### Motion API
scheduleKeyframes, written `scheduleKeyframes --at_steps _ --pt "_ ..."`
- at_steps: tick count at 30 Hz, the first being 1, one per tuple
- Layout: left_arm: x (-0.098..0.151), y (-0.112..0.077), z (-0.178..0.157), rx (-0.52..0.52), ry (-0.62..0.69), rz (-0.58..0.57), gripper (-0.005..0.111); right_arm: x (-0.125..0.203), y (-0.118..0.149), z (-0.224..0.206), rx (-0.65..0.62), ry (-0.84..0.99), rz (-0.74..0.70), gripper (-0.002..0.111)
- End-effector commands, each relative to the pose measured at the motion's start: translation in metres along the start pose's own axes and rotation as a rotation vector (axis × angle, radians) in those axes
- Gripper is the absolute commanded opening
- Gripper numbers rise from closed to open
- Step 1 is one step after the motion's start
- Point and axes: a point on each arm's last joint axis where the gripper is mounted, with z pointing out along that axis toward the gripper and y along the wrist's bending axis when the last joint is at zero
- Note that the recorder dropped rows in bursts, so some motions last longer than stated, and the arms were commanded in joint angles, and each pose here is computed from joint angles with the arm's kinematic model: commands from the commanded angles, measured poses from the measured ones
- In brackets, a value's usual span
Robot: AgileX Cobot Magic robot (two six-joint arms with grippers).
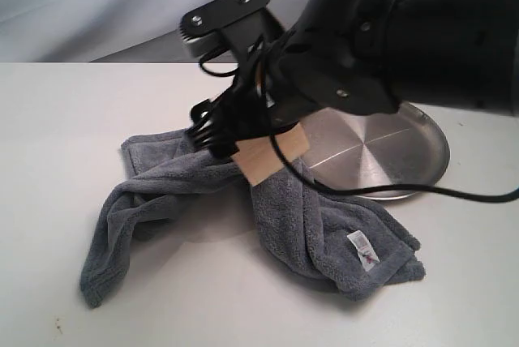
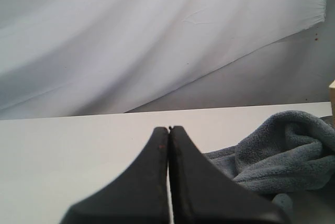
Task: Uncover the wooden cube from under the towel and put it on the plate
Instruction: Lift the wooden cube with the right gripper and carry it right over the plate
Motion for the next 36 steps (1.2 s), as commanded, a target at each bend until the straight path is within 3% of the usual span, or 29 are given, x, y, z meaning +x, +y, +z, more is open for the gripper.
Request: scheduleKeyframes --at_steps 1,10,15,25,36 --pt "0.000 0.000 0.000 -0.003 -0.011 -0.005 0.000 -0.004 -0.043 -0.005 0.094 -0.006 0.073 0.051" --pt "0.000 0.000 0.000 -0.003 -0.011 -0.005 0.000 -0.001 -0.111 -0.004 0.209 -0.004 0.190 0.051" --pt "0.000 0.000 0.000 -0.003 -0.011 -0.005 0.000 0.013 -0.133 0.009 0.193 -0.054 0.246 0.051" --pt "0.000 0.000 0.000 -0.003 -0.011 -0.005 0.000 0.051 -0.138 0.050 0.095 -0.107 0.299 0.048" --pt "0.000 0.000 0.000 -0.003 -0.011 -0.005 0.000 0.067 -0.149 0.088 0.074 -0.089 0.330 0.046"
